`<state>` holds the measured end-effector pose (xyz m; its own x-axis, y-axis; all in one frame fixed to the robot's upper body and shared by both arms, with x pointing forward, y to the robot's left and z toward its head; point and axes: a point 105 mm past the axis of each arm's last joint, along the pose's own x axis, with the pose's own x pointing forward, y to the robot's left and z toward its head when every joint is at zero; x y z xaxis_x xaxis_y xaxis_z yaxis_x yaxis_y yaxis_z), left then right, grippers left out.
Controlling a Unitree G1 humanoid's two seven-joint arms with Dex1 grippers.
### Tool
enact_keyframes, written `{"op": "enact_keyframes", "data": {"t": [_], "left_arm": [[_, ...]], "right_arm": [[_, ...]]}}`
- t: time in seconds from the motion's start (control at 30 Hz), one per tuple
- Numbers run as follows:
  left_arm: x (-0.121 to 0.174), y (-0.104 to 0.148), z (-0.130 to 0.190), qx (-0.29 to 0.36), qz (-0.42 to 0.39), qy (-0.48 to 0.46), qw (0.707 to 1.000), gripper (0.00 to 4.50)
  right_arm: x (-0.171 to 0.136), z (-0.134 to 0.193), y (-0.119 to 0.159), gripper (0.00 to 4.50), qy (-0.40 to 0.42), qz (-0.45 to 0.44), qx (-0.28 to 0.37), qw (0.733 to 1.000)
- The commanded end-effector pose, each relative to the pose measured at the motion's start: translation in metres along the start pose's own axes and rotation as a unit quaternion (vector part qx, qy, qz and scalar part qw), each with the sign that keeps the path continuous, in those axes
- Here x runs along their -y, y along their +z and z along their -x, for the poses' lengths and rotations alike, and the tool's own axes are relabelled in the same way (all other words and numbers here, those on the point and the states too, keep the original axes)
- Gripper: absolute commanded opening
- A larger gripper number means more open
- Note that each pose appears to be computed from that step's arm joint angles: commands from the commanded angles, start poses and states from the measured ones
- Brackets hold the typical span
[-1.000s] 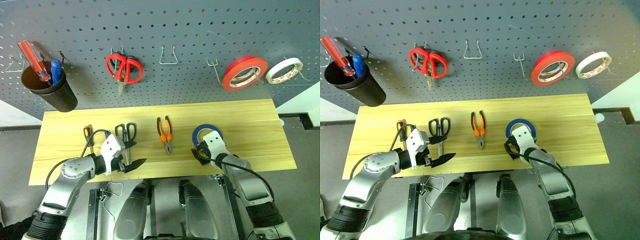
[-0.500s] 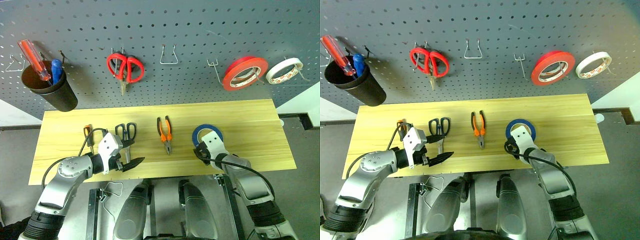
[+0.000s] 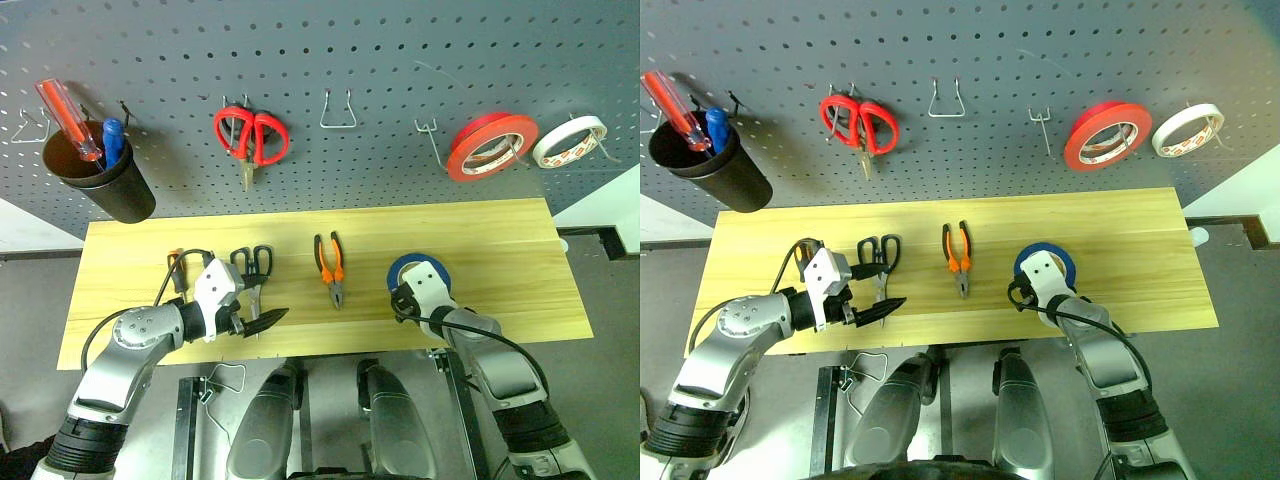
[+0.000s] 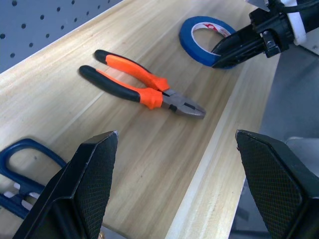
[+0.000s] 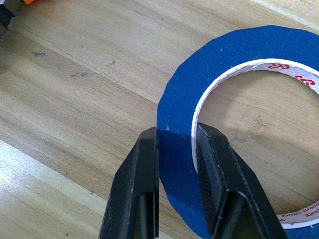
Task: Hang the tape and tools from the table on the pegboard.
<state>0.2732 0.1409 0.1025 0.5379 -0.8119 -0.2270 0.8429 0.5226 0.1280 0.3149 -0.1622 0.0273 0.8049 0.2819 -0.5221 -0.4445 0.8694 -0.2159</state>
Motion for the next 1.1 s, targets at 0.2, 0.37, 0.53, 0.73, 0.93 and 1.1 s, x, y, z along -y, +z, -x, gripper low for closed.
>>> {"op": "enact_keyframes", "data": {"t": [0.2, 0.37, 0.53, 0.73, 0.93, 1.1], "left_arm": [[0.029, 0.072, 0.004, 0.154, -0.048, -0.066, 0.985, 3.96], [0.023, 0.079, 0.001, 0.170, -0.050, -0.060, 0.982, 3.96], [0.018, 0.088, 0.000, 0.202, -0.064, -0.053, 0.976, 3.96], [0.012, 0.098, 0.003, 0.242, -0.076, -0.035, 0.967, 3.96], [0.000, 0.120, 0.006, 0.290, -0.105, -0.001, 0.951, 3.96], [-0.004, 0.133, 0.005, 0.313, -0.108, 0.005, 0.944, 3.96]], "right_arm": [[0.016, 0.045, 0.000, 0.67, -0.052, -0.003, 0.036, 0.998], [0.015, 0.075, 0.014, 0.67, -0.061, -0.009, 0.080, 0.995], [0.002, 0.114, 0.051, 0.67, -0.040, -0.027, 0.196, 0.979], [0.015, 0.148, 0.069, 0.67, -0.081, -0.057, 0.271, 0.957], [0.019, 0.164, 0.081, 0.67, -0.100, -0.062, 0.324, 0.939], [0.017, 0.175, 0.095, 0.67, -0.095, -0.051, 0.368, 0.923]]}}
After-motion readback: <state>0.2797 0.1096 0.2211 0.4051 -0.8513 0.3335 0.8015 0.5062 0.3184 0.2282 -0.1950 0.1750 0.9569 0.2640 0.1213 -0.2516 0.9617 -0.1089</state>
